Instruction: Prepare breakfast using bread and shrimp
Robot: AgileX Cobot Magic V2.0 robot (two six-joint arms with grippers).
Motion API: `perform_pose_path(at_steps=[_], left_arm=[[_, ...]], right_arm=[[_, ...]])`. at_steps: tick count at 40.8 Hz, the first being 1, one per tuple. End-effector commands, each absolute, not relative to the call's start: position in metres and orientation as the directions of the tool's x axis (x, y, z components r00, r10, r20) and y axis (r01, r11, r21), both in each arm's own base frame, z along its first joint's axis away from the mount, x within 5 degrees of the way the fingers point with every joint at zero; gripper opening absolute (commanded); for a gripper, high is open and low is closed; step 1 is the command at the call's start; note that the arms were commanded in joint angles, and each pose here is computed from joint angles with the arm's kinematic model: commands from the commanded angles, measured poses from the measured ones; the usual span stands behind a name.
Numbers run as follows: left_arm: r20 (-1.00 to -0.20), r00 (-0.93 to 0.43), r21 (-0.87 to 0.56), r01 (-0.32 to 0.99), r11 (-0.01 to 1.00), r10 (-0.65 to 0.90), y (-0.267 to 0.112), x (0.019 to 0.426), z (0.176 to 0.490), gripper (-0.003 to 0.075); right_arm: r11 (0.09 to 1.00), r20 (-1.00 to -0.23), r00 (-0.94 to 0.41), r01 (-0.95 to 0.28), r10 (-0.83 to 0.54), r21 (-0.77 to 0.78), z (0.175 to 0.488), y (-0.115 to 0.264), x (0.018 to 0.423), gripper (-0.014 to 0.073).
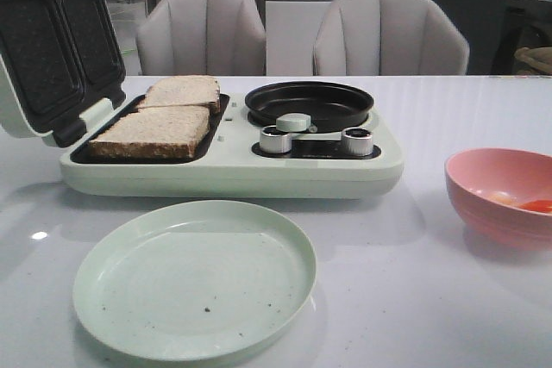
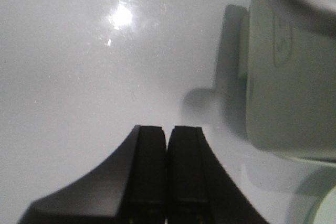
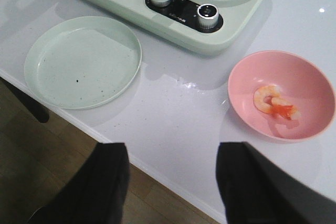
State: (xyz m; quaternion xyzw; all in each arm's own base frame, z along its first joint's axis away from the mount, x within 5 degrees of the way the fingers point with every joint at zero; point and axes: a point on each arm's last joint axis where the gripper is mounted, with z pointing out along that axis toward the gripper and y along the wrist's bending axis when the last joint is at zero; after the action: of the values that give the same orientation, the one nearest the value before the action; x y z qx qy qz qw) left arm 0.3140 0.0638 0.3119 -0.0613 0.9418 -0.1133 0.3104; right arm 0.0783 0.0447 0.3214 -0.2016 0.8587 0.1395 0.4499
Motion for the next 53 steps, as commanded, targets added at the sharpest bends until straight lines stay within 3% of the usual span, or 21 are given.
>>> perform_pose_path(at_steps=[1, 6, 16, 33, 45, 53], left_arm=[[-0.647, -0.731, -0.280, -0.034, 0.959, -0.215, 0.072, 0.339, 0.330, 0.0098], [-0.634, -0.735, -0.331, -0.024, 0.943, -0.241, 0.078, 0.371, 0.325, 0.0098], [-0.648, -0.719, -0.467, 0.117, 0.877, -0.249, 0.070, 0.407, 0.337, 0.0098], [-0.674, -0.721, -0.457, 0.238, 0.857, -0.160, 0.025, 0.412, 0.349, 0.0099], [-0.669, -0.742, -0.456, 0.366, 0.811, -0.041, -0.028, 0.409, 0.347, 0.0102], [-0.717, -0.696, -0.357, 0.412, 0.838, 0.037, -0.055, 0.384, 0.348, 0.0103]], right_arm=[[0.879, -0.875, -0.445, -0.474, -0.190, 0.050, 0.334, 0.046, 0.081, 0.0483], [0.879, -0.875, -0.445, -0.474, -0.190, 0.050, 0.334, 0.046, 0.081, 0.0483], [0.879, -0.875, -0.445, -0.474, -0.190, 0.050, 0.334, 0.046, 0.081, 0.0483], [0.879, -0.875, -0.445, -0.474, -0.190, 0.050, 0.334, 0.046, 0.081, 0.0483], [0.879, -0.875, -0.445, -0.474, -0.190, 0.050, 0.334, 0.046, 0.081, 0.0483], [0.879, -0.875, -0.445, -0.474, -0.190, 0.050, 0.334, 0.046, 0.081, 0.0483]])
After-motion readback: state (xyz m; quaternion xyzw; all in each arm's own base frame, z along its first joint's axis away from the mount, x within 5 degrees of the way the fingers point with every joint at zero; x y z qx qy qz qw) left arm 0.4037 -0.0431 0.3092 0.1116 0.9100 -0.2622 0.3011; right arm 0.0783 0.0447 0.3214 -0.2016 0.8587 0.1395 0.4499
